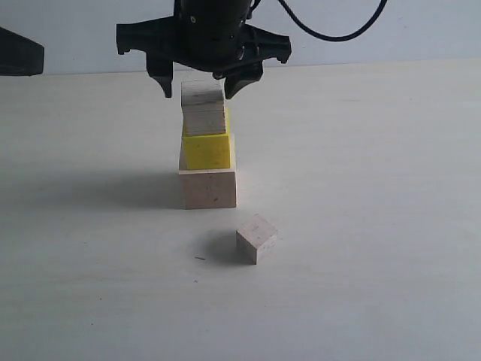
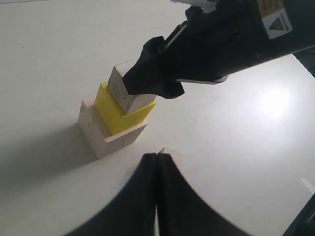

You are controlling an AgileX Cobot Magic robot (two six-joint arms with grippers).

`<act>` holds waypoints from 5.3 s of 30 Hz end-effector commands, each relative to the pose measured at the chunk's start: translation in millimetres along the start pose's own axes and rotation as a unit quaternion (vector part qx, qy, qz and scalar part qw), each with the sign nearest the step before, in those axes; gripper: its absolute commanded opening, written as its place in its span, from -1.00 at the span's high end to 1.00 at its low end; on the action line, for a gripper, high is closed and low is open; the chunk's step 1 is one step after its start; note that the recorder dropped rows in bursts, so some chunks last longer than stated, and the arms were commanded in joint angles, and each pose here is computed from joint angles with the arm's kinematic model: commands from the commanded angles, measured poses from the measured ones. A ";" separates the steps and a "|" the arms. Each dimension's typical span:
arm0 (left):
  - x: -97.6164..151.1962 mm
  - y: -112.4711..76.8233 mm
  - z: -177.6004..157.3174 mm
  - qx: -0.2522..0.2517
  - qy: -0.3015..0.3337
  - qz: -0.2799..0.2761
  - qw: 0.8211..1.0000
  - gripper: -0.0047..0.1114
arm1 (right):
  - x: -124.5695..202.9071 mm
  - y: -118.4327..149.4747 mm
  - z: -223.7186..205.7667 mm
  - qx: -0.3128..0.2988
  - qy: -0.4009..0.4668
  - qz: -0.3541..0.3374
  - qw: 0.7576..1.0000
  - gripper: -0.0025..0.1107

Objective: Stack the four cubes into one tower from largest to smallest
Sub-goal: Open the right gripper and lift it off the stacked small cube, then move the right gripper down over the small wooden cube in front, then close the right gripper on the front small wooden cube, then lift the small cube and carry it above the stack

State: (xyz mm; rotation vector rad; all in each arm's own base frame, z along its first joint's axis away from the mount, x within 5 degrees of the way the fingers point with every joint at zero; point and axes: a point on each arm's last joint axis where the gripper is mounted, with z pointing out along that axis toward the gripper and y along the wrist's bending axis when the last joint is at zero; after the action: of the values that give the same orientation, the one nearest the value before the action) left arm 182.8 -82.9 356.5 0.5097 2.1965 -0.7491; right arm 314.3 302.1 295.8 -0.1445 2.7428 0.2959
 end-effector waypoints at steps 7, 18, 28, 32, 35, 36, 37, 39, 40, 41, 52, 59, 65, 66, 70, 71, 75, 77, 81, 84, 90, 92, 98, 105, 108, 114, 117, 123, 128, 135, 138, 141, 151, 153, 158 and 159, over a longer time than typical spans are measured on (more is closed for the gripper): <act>1.6 -1.9 -0.3 0.004 0.002 -0.002 1.000 0.92 | -3.6 -12.7 -37.8 0.034 -0.031 -0.068 0.997 -0.24; 2.2 -2.2 -0.3 0.006 0.005 -0.002 1.000 0.92 | 2.2 -25.0 -83.3 0.037 -0.052 -0.187 0.980 0.60; 4.1 0.9 -0.3 -0.011 0.016 0.002 1.000 0.92 | 32.6 -68.7 -83.2 0.089 -0.007 -0.256 0.963 0.96; 4.3 1.2 -0.3 -0.013 0.017 0.003 1.000 0.92 | 53.2 -107.8 -64.2 0.114 0.055 -0.226 0.966 0.96; 4.6 2.2 1.0 -0.013 0.017 0.000 1.000 0.92 | 69.9 -128.9 -48.2 0.089 0.090 -0.209 0.970 0.96; 6.3 3.3 2.4 -0.014 0.017 -0.004 1.000 0.92 | 75.3 -134.6 -40.9 0.074 0.100 -0.204 0.971 0.96; 8.7 4.6 4.2 -0.015 0.019 -0.009 1.000 0.92 | 81.0 -139.3 -33.1 0.063 0.113 -0.204 0.971 0.96; 20.9 9.9 11.6 -0.019 0.032 -0.024 0.999 0.92 | 93.2 -146.7 -12.8 0.015 0.119 -0.212 0.970 0.96; 24.8 11.4 13.7 -0.019 0.037 -0.028 0.999 0.92 | 97.0 -146.3 -5.8 0.002 0.114 -0.221 0.969 0.96; 33.3 14.2 17.8 -0.020 0.049 -0.034 0.998 0.92 | 101.3 -146.5 5.3 -0.013 0.100 -0.240 0.966 0.96; 56.8 19.2 26.2 -0.012 0.092 0.004 0.996 0.92 | 108.5 -120.5 25.0 -0.171 0.059 -0.286 0.941 -0.03; 59.0 17.2 25.3 -0.001 0.104 0.017 0.994 0.92 | 106.9 -120.8 33.4 -0.167 0.057 -0.308 0.935 -0.29; 59.0 17.2 25.3 0.000 0.104 0.035 0.994 0.92 | 106.6 -122.0 52.0 -0.160 0.065 -0.312 0.934 -0.29; 59.0 17.2 25.3 0.001 0.104 0.041 0.994 0.92 | 106.4 -122.2 54.7 -0.158 0.065 -0.312 0.935 -0.29; 59.0 17.2 25.3 0.002 0.104 0.049 0.993 0.92 | 108.1 -109.4 59.8 -0.155 0.059 -0.340 0.925 -0.29; 59.0 17.2 25.3 0.002 0.104 0.049 0.993 0.92 | 108.4 -104.5 60.3 -0.153 0.055 -0.354 0.921 -0.29; 59.0 17.2 25.3 0.002 0.104 0.050 0.993 0.92 | 108.3 -96.1 64.4 -0.118 0.041 -0.368 0.921 -0.29; 59.0 17.2 25.3 0.002 0.104 0.050 0.993 0.92 | 107.2 -96.9 65.9 -0.106 0.047 -0.360 0.926 -0.29; 58.9 17.3 25.4 0.002 0.103 0.052 0.993 0.92 | 107.5 -98.7 72.5 -0.094 0.061 -0.364 0.925 -0.29; 58.6 17.5 25.4 0.000 0.102 0.052 0.993 0.92 | 109.0 -99.3 77.7 -0.093 0.069 -0.362 0.925 -0.28; 58.6 17.5 25.4 0.000 0.101 0.052 0.993 0.92 | 111.6 -100.0 90.9 -0.091 0.082 -0.353 0.927 -0.28; 58.6 17.5 25.4 0.000 0.101 0.052 0.993 0.92 | 112.3 -100.3 93.8 -0.091 0.085 -0.352 0.928 -0.28; 58.6 17.5 25.4 0.000 0.101 0.052 0.993 0.92 | 113.0 -98.0 93.8 -0.094 0.082 -0.349 0.929 -0.28; 58.6 17.5 25.4 0.000 0.101 0.052 0.993 0.92 | 113.5 -93.9 93.8 -0.097 0.073 -0.350 0.929 -0.28; 58.5 17.4 25.4 0.001 0.101 0.051 0.994 0.92 | 113.7 -94.0 94.4 -0.097 0.074 -0.350 0.929 -0.24; 59.0 17.0 25.3 0.003 0.104 0.051 0.993 0.92 | 118.4 -96.1 106.2 -0.093 0.095 -0.346 0.929 -0.18; 59.0 17.0 25.3 0.003 0.104 0.051 0.993 0.92 | 119.3 -96.6 109.0 -0.092 0.099 -0.340 0.931 -0.18; 59.1 16.7 25.3 0.005 0.104 0.051 0.993 0.92 | 115.3 -93.4 102.5 -0.095 0.105 -0.338 0.930 0.15; 60.3 15.8 25.1 0.010 0.110 0.050 0.993 0.92 | 113.5 -92.0 93.5 -0.092 0.136 -0.330 0.930 0.96; 60.9 15.1 24.9 0.014 0.114 0.049 0.992 0.92 | 99.1 -103.2 54.4 -0.002 0.114 -0.268 0.957 0.96; 60.8 15.0 24.9 0.014 0.114 0.048 0.992 0.92 | 93.1 -105.3 26.8 0.012 0.087 -0.256 0.963 0.96; 60.4 14.7 25.0 0.015 0.111 0.046 0.993 0.92 | 86.9 -103.3 -4.6 0.001 0.048 -0.247 0.968 0.96; 56.4 14.7 25.8 0.014 0.089 0.035 0.995 0.92 | 50.3 -81.5 -90.6 -0.054 -0.039 -0.105 0.992 0.96; 55.8 14.5 25.9 0.014 0.086 0.033 0.996 0.92 | 38.8 -74.9 -101.6 -0.065 -0.057 -0.079 0.993 0.96; 54.0 15.5 26.2 0.009 0.076 0.031 0.997 0.92 | 17.1 -57.8 -107.4 -0.086 -0.053 -0.054 0.993 0.96; 53.6 15.6 26.3 0.008 0.074 0.030 0.997 0.92 | 12.6 -53.0 -104.0 -0.089 -0.042 -0.051 0.994 0.96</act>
State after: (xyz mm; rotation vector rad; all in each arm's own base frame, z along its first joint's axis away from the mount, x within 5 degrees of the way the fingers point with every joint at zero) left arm 170.9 -80.7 294.7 0.6757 2.3194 -0.7100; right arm 265.5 216.0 373.9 -0.3322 2.5700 0.4726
